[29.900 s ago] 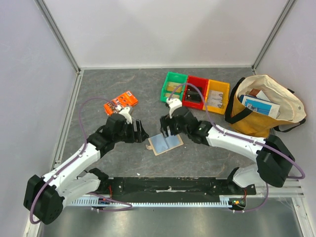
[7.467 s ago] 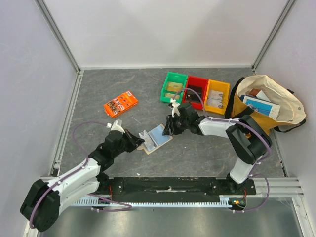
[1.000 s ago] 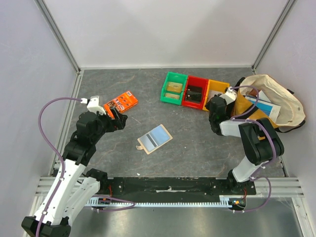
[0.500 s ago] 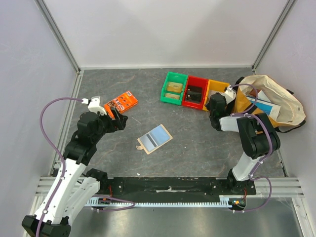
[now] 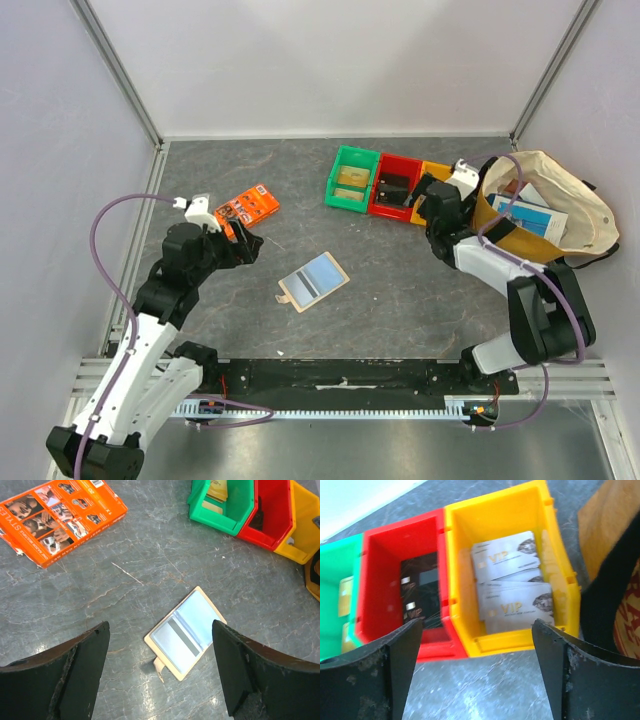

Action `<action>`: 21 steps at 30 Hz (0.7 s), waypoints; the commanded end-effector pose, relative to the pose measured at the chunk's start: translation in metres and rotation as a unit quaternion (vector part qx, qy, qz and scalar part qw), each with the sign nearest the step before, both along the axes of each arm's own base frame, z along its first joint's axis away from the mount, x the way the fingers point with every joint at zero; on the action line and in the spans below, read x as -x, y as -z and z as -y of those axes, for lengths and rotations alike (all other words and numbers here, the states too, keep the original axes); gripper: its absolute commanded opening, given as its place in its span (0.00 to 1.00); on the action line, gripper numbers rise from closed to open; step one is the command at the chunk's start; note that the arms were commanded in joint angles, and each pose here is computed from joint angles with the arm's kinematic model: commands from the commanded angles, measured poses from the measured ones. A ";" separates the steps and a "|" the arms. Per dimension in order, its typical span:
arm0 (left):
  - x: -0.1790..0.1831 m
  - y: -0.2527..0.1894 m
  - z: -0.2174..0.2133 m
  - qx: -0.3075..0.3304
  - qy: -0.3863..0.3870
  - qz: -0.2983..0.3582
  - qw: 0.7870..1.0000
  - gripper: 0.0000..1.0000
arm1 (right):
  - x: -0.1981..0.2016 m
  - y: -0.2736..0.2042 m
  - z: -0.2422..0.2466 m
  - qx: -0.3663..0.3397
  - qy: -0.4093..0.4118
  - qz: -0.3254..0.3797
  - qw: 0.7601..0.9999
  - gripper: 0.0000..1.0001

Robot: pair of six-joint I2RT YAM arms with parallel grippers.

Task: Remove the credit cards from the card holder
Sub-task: Place the credit card in the storage box.

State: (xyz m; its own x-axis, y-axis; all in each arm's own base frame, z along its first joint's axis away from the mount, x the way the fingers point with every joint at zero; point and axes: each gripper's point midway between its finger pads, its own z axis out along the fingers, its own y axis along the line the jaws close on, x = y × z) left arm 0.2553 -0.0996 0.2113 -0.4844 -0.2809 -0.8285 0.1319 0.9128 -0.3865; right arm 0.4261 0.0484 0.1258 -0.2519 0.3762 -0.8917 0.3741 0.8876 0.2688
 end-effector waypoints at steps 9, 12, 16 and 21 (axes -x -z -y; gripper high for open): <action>0.000 0.028 0.025 0.024 0.060 -0.059 0.996 0.88 | 0.042 -0.063 -0.110 0.010 -0.236 0.032 0.971 0.98; 0.005 0.040 0.037 0.049 0.079 -0.088 0.992 0.85 | 0.058 -0.057 -0.136 -0.008 -0.288 0.023 0.957 0.98; 0.012 0.062 0.047 0.084 0.083 -0.121 0.986 0.81 | 0.085 -0.045 -0.179 -0.022 -0.370 0.013 0.929 0.98; 0.025 0.093 0.057 0.103 0.071 -0.152 0.980 0.80 | 0.122 -0.023 -0.229 -0.012 -0.451 -0.016 0.892 0.98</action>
State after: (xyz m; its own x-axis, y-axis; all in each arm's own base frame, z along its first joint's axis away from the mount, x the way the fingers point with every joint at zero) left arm 0.2347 -0.1403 0.1240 -0.7398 -0.2796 -0.6119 0.1194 0.8405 -0.5285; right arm 0.3332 0.2429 0.1628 -0.4575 0.1263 -0.8802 -0.3504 0.8841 0.3090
